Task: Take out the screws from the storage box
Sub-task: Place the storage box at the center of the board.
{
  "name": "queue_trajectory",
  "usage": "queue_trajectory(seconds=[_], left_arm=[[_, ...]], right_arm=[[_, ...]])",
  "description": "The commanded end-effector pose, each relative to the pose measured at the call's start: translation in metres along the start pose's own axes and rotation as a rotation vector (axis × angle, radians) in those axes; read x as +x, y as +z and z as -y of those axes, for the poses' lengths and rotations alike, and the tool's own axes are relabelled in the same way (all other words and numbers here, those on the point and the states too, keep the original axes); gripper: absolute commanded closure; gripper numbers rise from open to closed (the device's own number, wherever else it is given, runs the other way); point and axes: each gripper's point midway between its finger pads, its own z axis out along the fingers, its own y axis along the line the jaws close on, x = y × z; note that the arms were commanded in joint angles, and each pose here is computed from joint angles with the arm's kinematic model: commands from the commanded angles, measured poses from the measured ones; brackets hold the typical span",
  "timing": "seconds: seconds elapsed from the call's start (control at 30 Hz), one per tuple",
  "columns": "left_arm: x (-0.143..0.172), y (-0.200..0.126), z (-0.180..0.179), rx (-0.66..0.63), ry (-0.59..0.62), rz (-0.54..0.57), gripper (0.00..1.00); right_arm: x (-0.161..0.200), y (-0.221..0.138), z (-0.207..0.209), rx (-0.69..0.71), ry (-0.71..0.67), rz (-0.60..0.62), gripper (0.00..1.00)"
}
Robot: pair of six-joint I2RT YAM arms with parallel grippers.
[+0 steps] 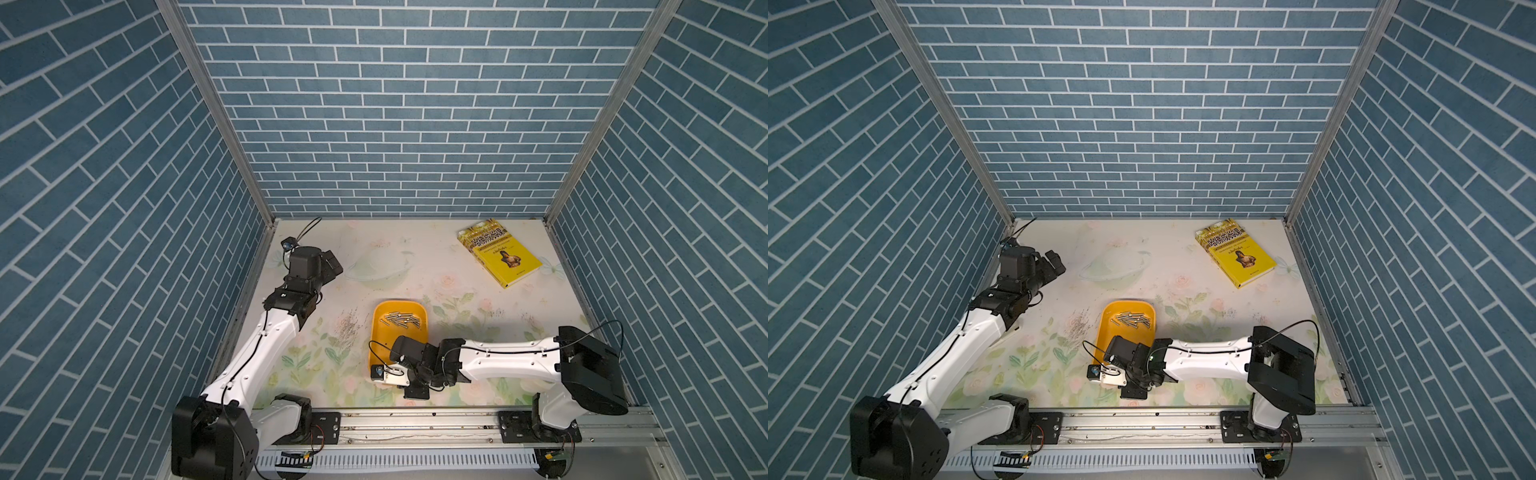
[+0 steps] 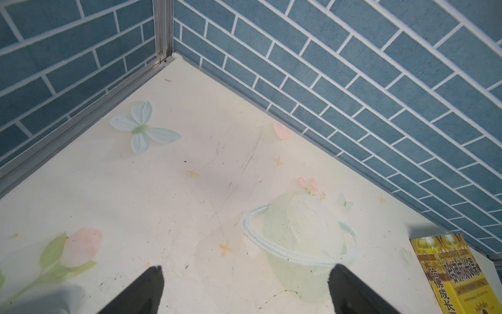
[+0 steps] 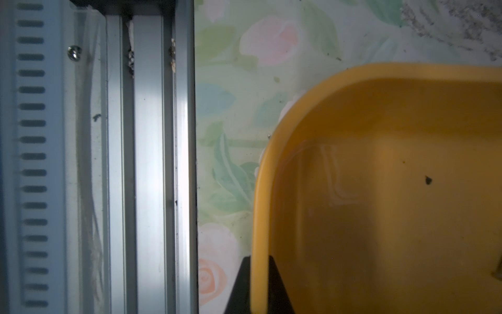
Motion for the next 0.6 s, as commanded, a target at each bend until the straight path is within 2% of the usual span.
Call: queue_trajectory(seconds=[0.0, 0.13, 0.3, 0.47, 0.57], left_arm=[[-0.004, -0.001, 0.004, 0.009, 0.01, 0.007, 0.0], [-0.001, 0.001, 0.004, 0.01, 0.011, 0.001, 0.0], [-0.002, 0.0, 0.002, 0.006, 0.017, 0.012, 0.0], [-0.005, -0.001, 0.003, 0.011, 0.02, 0.021, 0.0], [-0.006, -0.003, 0.004, 0.015, 0.021, 0.024, 0.0]], right_arm=[[0.011, 0.0, -0.024, -0.079, 0.077, -0.033, 1.0], [0.008, -0.006, -0.026, -0.05, 0.069, -0.018, 0.9], [-0.014, -0.03, -0.021, -0.016, 0.054, 0.081, 0.79], [-0.039, -0.071, 0.0, 0.121, 0.036, 0.186, 0.68], [-0.063, -0.106, 0.002, 0.15, 0.023, 0.314, 0.66]])
